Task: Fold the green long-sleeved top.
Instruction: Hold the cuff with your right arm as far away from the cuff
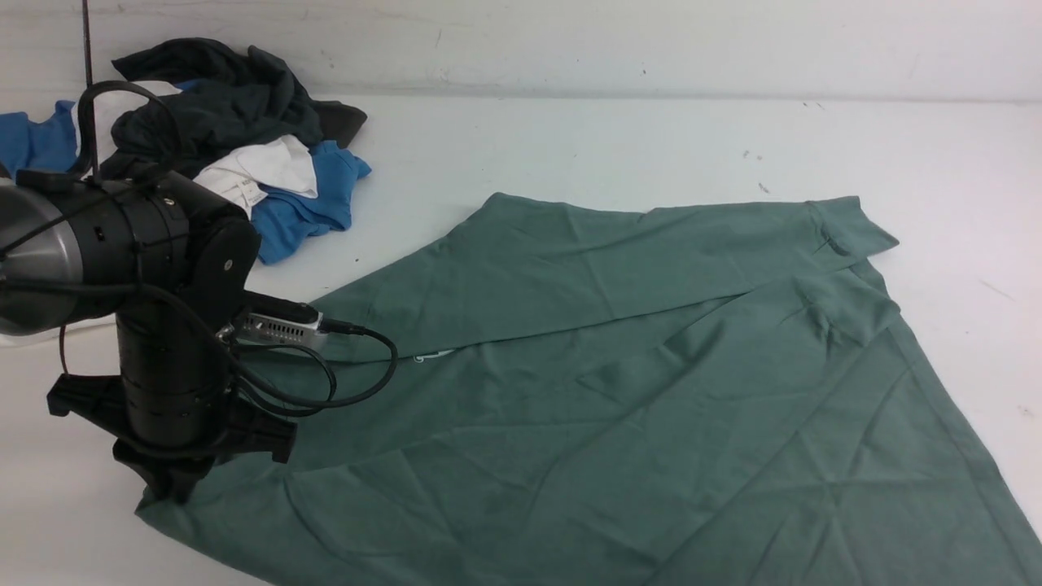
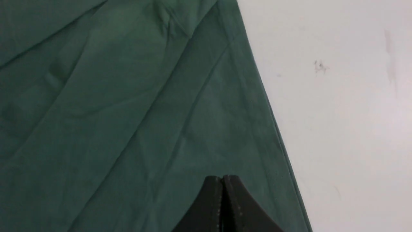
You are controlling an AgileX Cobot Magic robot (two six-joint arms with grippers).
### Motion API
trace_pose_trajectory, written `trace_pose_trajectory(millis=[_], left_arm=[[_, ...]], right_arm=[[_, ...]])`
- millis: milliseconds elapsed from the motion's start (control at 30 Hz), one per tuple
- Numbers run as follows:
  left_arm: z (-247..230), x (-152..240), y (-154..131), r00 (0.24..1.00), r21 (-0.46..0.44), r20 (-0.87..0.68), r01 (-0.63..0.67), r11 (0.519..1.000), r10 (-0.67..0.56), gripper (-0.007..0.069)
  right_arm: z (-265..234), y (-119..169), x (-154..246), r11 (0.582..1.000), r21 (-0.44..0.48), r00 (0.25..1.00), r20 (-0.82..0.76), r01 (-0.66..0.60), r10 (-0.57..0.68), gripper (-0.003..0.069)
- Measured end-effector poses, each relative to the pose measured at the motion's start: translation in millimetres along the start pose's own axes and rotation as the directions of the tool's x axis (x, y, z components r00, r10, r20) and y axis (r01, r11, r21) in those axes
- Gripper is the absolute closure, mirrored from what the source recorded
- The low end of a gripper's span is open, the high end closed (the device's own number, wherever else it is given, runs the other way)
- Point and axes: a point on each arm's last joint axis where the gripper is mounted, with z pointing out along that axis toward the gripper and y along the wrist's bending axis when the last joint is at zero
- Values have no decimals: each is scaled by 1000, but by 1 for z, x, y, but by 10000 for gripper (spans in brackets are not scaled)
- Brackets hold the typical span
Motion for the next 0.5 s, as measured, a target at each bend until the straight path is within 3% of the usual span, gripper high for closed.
trace_pose_trajectory(millis=[200, 300, 500], left_arm=[[0, 0, 0, 1000, -2, 2, 1, 1000, -1, 414], [0, 1, 1, 1000, -7, -9, 6, 1000, -6, 344], [0, 2, 1, 998, -14, -24, 50, 999, -50, 324]], right_arm=[[49, -1, -47, 999, -34, 1000, 14, -8, 8, 573], [89, -3, -82, 998, -47, 999, -4, 37, -37, 472], [162, -11, -135, 996, -45, 998, -2, 70, -71, 340]])
